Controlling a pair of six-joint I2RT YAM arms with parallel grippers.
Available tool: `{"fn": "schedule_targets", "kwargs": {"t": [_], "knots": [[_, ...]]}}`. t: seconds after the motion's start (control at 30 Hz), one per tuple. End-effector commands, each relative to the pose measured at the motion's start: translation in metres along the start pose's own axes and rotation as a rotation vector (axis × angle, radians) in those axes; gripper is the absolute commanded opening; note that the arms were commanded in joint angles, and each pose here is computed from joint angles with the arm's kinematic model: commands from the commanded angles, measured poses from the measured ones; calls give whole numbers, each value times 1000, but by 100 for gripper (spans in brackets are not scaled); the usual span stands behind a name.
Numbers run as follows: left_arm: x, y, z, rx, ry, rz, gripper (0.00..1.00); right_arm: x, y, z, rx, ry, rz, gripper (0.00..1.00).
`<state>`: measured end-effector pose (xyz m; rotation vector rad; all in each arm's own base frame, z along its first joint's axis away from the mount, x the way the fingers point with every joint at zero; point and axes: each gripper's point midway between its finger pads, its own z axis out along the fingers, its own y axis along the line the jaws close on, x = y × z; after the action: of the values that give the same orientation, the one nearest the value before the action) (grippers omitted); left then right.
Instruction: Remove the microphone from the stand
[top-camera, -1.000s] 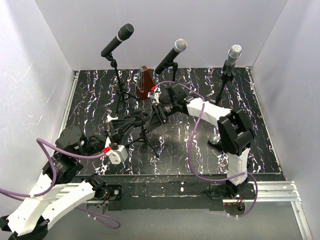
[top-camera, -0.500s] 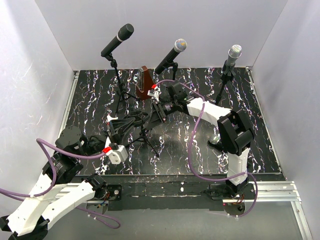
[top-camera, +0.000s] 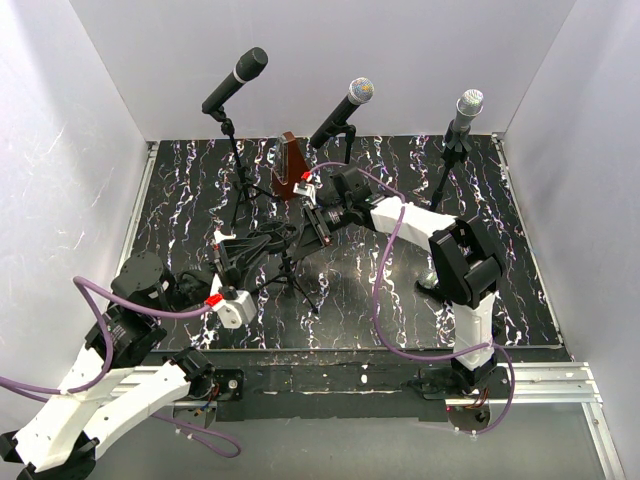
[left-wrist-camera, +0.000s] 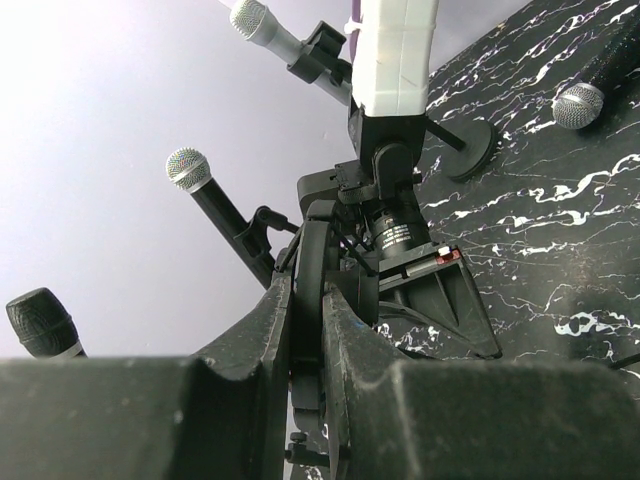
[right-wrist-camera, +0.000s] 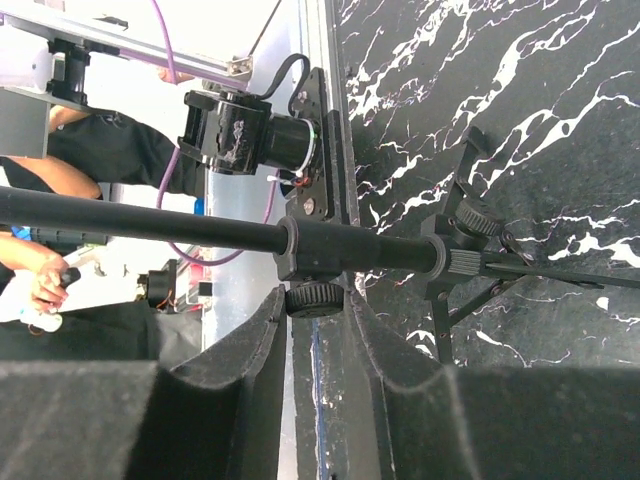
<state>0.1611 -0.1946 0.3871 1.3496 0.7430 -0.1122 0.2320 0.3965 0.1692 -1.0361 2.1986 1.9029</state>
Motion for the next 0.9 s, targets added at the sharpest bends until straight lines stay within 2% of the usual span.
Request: {"fn": "schedule_targets", "kwargs": {"t": [0.0,0.07,0.2,0.33,0.53,0.63,0.73,0.77,0.8,0.83,0.87], "knots": [[7,-5,1,15,25,-21,0,-11,20,-1,-51,-17,-107,15],[9,-3,2,6,33,-27,0,-15,20,-3,-15,-45,-164,8],[14,10,3,-61,72,-78,0,-17,7,-9,134,-103,-320,3],[21,16,2,-91,106,-75,0,-33,4,-16,309,-205,-629,1],[18,15,4,-85,88,-87,0,-63,17,-26,618,-373,-1237,1],[15,13,4,-71,77,-89,0,-70,22,-32,729,-414,-1522,1],[14,12,4,-67,71,-92,0,-72,22,-40,814,-454,-1624,1],[13,11,4,-63,66,-93,0,-72,23,-42,815,-455,-1610,7],[13,11,4,-62,65,-92,0,-68,21,-42,804,-427,-1569,24],[13,10,4,-59,63,-94,0,-59,17,-41,767,-381,-1487,37],[12,9,4,-55,60,-91,0,-54,22,-39,705,-343,-1429,44]]}}
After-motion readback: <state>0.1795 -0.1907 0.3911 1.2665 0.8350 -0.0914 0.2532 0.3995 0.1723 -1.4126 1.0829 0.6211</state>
